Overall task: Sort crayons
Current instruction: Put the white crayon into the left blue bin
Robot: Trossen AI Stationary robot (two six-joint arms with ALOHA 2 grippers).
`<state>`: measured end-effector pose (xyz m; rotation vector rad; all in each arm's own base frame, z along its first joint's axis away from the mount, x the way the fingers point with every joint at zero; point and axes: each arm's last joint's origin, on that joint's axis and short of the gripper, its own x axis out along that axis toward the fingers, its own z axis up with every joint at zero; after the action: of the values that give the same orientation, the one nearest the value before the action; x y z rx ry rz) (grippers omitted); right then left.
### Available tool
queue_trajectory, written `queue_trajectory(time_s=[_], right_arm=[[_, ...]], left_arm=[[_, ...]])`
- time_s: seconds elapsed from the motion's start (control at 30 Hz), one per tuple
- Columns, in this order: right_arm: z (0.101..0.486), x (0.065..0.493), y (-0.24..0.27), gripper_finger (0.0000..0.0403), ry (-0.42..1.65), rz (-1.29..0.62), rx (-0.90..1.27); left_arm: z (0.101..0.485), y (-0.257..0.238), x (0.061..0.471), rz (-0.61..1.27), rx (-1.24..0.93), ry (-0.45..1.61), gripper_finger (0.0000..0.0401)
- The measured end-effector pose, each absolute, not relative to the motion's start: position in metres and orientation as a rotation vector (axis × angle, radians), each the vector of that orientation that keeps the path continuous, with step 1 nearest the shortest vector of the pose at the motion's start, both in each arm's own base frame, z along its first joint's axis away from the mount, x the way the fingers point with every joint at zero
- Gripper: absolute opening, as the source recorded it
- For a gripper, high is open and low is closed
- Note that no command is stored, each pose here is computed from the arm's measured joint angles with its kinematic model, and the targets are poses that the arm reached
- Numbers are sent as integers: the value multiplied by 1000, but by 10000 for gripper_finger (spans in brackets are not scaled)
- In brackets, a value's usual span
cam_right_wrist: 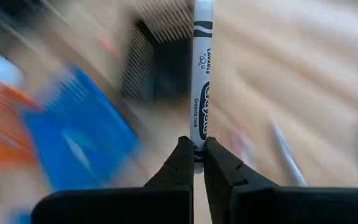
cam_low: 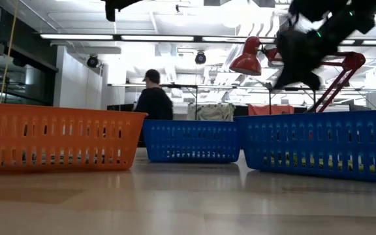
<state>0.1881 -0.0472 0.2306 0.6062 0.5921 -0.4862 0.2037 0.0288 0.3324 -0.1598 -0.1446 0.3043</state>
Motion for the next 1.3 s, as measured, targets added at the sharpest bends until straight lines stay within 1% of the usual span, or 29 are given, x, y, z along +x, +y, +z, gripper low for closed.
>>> queue_trajectory(time_s=[0.17, 0.27, 0.37, 0.47, 0.7, 0.9, 1.13, 1.3], right_arm=[[262, 212, -50, 1, 215, -332, 578], [272, 225, -49, 1, 74, -234, 521], [276, 234, -45, 1, -1, -168, 470], [274, 241, -43, 1, -24, -140, 465], [266, 249, -37, 1, 8, -101, 476], [270, 249, -35, 1, -27, -84, 493], [276, 249, -36, 0, -92, -81, 511], [276, 249, -36, 0, -93, -92, 518]], left_arm=[[330, 29, 205, 304, -192, -127, 165], [330, 29, 205, 296, -193, -124, 165], [330, 29, 205, 295, -197, -124, 165], [330, 29, 205, 294, -211, -127, 165], [329, 29, 205, 294, -210, -126, 165], [328, 29, 205, 295, -210, -113, 165], [321, 29, 205, 302, -207, -46, 165], [320, 29, 205, 304, -206, -29, 165]])
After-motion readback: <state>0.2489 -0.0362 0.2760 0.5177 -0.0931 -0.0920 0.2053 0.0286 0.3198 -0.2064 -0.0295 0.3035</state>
